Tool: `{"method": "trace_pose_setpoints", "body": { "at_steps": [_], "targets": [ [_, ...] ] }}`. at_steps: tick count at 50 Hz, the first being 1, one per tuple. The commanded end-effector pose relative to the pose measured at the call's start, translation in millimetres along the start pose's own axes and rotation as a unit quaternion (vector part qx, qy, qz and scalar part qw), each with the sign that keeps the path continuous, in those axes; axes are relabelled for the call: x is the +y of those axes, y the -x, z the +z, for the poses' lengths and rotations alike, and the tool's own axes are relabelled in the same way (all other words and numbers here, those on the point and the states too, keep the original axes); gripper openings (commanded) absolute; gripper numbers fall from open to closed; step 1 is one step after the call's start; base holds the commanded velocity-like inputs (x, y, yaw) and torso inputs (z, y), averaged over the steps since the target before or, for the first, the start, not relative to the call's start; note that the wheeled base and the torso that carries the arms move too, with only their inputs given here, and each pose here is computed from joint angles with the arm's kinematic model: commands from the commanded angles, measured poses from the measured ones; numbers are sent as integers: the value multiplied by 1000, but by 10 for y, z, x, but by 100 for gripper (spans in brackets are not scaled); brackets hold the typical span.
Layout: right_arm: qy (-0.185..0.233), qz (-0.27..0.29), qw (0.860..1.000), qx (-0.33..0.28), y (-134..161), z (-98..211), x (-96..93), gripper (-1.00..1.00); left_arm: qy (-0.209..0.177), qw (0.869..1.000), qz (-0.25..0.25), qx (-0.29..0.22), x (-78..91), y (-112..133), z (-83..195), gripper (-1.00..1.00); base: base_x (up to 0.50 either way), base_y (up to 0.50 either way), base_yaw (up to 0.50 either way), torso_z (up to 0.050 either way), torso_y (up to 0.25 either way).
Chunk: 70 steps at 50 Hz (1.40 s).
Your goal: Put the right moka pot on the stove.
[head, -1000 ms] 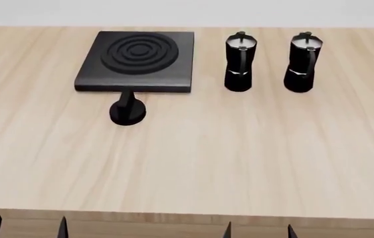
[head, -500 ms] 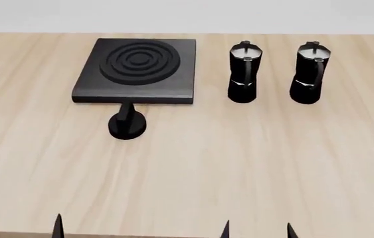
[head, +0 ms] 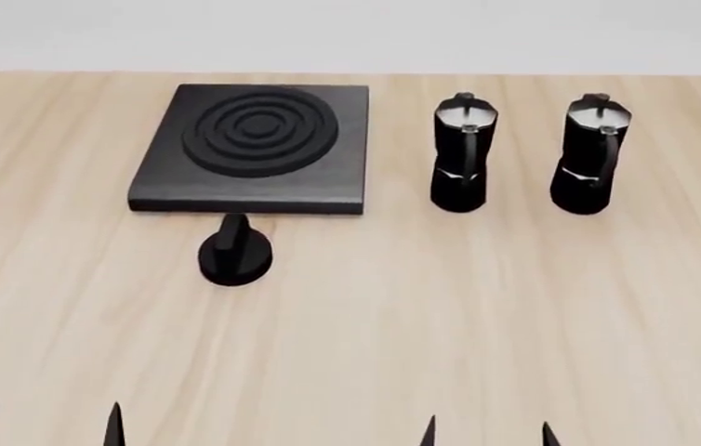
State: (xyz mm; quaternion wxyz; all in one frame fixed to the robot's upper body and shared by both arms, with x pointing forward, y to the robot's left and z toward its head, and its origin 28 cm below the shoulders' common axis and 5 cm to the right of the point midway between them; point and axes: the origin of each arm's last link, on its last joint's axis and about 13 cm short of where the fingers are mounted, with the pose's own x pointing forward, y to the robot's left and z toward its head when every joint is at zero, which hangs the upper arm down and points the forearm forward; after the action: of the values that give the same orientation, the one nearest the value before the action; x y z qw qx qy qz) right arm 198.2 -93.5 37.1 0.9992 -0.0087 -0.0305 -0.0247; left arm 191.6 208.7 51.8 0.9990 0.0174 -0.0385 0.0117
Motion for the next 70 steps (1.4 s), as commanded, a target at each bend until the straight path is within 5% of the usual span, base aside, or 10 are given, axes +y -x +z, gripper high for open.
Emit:
{"method": "trace_pose_setpoints", "body": {
  "at_steps": [1,70],
  "targets": [
    [-2,-2,1000,4,-9,-10,-5,100,-3,1000,-2,-4,-10,-1,39,100,62,-31,0,0,0],
    [9,-3,1000,6,-51,-67,-23,100,-1,1000,-5,-1,-51,-50,-48,100,107,-62,0,0,0]
  ]
}}
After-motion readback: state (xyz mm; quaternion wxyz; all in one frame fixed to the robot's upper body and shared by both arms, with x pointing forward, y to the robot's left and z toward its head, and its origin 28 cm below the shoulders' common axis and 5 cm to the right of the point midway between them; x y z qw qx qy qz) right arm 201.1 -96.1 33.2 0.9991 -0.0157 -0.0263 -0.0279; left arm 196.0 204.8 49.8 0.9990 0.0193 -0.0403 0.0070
